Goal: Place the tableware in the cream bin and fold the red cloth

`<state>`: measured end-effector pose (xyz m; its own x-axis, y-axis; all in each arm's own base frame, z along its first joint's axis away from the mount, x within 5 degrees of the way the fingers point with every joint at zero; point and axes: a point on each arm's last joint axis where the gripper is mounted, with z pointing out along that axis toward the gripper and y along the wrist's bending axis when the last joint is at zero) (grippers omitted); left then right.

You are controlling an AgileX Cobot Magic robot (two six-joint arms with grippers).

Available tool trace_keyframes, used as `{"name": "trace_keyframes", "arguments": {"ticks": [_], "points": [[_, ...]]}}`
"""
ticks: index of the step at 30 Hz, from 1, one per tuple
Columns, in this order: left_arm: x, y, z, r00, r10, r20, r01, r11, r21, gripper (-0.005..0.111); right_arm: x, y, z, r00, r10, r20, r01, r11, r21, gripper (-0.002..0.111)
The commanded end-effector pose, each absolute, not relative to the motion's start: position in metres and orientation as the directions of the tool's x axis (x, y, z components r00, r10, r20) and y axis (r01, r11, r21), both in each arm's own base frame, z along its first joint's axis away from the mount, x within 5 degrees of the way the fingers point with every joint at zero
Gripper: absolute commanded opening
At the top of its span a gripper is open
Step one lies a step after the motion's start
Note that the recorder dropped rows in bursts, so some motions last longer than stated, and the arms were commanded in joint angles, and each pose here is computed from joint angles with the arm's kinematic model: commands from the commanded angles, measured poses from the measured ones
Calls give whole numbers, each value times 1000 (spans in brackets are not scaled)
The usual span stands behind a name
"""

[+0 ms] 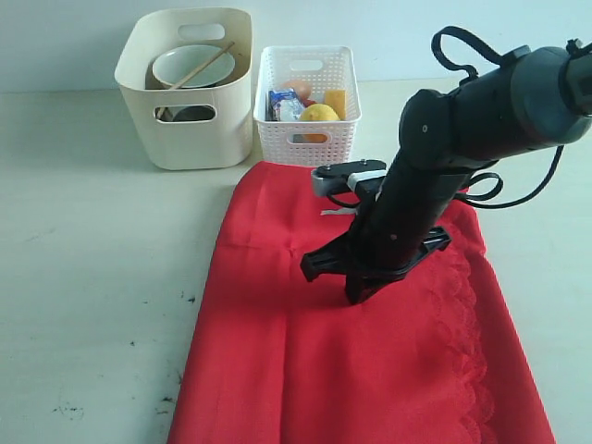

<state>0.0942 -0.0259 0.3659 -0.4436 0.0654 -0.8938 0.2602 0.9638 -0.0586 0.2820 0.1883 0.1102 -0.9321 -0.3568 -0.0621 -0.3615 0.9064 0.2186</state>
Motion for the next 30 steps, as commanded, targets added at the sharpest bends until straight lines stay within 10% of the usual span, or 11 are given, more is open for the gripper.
{"name": "trace_keyframes", "arguments": {"ticks": [1,30], "points": [[91,-24,357,-439,57,-897,247,967,-59,0,281,180,96,-923,-386,-4,-383,915,126,0],[85,-22,356,-422,72,-904,243,969,-37,0,286,55,93,-978,-182,105,-195,972,-131,0]]}}
